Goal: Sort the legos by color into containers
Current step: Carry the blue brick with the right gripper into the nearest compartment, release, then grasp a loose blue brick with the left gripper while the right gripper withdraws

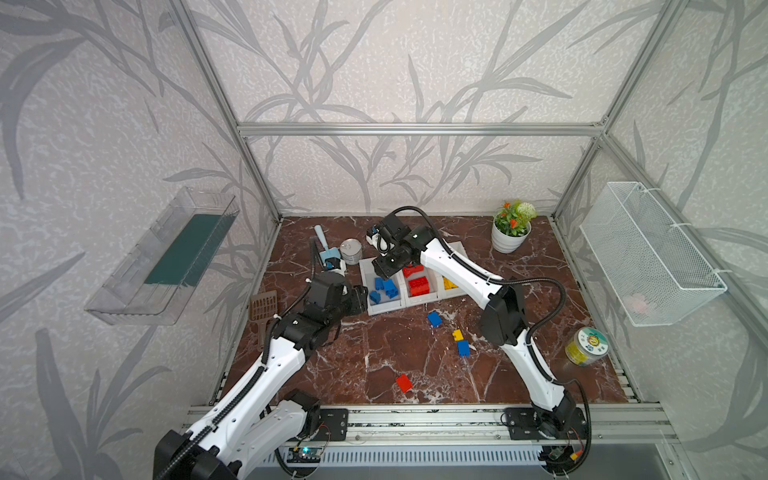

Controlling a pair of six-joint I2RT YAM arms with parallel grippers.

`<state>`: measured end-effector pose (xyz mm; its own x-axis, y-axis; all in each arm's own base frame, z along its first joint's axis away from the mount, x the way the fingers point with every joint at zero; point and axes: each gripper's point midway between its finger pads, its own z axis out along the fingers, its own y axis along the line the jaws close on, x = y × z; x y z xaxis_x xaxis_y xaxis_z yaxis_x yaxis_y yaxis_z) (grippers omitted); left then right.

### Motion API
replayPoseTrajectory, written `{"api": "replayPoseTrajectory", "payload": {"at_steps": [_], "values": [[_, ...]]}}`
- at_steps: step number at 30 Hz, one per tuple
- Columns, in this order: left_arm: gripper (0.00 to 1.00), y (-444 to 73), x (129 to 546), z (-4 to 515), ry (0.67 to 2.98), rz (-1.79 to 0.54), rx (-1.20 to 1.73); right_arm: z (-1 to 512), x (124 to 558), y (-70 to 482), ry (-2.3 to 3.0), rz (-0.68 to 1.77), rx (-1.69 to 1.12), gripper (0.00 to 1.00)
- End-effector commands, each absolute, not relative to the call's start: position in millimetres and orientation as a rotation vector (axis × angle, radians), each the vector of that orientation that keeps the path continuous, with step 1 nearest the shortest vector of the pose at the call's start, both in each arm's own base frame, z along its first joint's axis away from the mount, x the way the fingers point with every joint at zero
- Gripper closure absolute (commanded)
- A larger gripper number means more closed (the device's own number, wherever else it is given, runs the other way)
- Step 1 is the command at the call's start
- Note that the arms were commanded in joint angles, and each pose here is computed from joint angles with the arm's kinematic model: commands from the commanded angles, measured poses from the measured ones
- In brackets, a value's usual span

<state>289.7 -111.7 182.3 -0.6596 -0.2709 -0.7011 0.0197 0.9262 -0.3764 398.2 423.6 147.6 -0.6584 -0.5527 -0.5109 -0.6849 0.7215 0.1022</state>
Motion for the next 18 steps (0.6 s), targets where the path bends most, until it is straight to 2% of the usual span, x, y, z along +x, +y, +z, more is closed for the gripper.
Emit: {"api": "replayPoseTrajectory", "payload": {"at_steps": [1,9,18], "values": [[0.39,-109,287,175,2.267,-0.444,-0.201,190,397,417,2.402,0.430,-0.906,0.40],[0.39,-111,286,173,2.275,-0.459,-0.200,203,391,397,2.386,0.431,-0.865,0.40],[0.40,-121,290,172,2.281,-0.517,-0.183,216,378,333,2.381,0.415,-0.699,0.40]]}}
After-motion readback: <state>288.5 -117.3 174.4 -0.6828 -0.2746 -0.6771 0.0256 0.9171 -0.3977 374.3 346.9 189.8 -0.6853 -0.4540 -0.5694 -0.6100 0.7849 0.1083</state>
